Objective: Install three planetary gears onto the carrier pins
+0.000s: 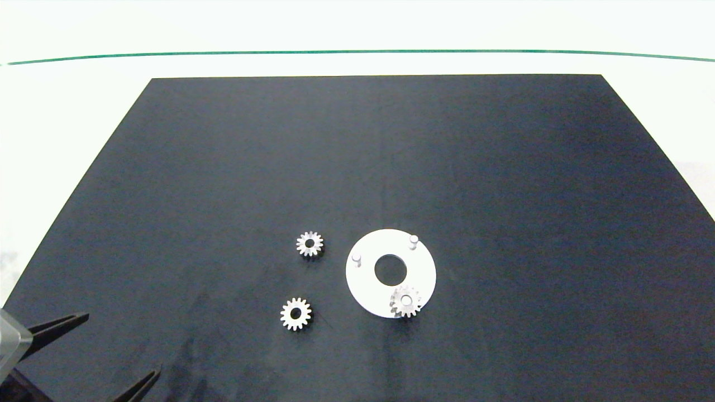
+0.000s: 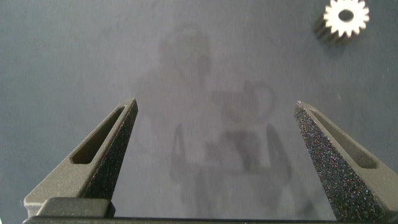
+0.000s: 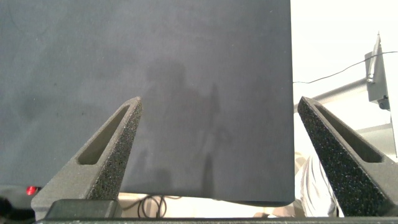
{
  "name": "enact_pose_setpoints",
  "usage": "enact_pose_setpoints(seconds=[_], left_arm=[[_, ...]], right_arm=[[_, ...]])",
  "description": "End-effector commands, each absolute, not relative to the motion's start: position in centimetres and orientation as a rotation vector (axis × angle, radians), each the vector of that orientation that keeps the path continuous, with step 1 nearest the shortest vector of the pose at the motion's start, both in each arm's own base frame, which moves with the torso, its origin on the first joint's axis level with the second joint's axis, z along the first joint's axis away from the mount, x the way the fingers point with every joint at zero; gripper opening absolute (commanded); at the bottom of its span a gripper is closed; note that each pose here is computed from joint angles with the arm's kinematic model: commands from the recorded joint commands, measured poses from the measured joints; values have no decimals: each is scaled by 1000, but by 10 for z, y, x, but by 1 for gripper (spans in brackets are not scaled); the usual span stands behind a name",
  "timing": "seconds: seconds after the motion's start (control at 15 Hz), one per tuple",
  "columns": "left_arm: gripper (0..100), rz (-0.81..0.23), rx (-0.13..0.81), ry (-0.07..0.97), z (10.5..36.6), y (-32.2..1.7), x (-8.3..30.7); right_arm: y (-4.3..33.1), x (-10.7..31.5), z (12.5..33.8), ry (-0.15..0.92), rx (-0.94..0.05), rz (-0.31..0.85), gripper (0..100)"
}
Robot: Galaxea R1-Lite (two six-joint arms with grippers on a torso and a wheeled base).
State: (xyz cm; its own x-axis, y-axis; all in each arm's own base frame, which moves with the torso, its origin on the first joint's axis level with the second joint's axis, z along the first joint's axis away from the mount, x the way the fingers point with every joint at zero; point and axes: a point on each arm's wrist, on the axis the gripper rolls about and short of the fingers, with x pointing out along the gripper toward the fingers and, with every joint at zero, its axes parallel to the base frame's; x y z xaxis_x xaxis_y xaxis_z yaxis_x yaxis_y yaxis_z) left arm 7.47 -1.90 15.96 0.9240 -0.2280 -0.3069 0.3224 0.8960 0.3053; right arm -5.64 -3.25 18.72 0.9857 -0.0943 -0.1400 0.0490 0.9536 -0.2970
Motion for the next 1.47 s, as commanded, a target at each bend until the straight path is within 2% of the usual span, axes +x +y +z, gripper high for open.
enact_pose_setpoints(seconds=[0.07, 0.33, 0.67, 0.87, 1.13, 1.47], left_arm=[[100, -296, 369, 304, 169, -24, 95], [100, -315, 385, 406, 157, -33, 122], [100, -339, 425, 401, 146, -57, 150], [100, -344, 430, 398, 145, -61, 150], [100, -411, 403, 390, 144, -72, 142], [100, -501, 468, 389, 138, -97, 131]], right_arm=[[-34, -62, 182, 131, -288, -88, 100], [-35, -69, 168, 111, -285, -110, 100], [-34, -69, 159, 120, -288, -123, 100], [-32, -66, 154, 143, -297, -123, 100], [-31, -62, 152, 164, -305, -118, 100], [-31, -61, 151, 170, -307, -117, 100]])
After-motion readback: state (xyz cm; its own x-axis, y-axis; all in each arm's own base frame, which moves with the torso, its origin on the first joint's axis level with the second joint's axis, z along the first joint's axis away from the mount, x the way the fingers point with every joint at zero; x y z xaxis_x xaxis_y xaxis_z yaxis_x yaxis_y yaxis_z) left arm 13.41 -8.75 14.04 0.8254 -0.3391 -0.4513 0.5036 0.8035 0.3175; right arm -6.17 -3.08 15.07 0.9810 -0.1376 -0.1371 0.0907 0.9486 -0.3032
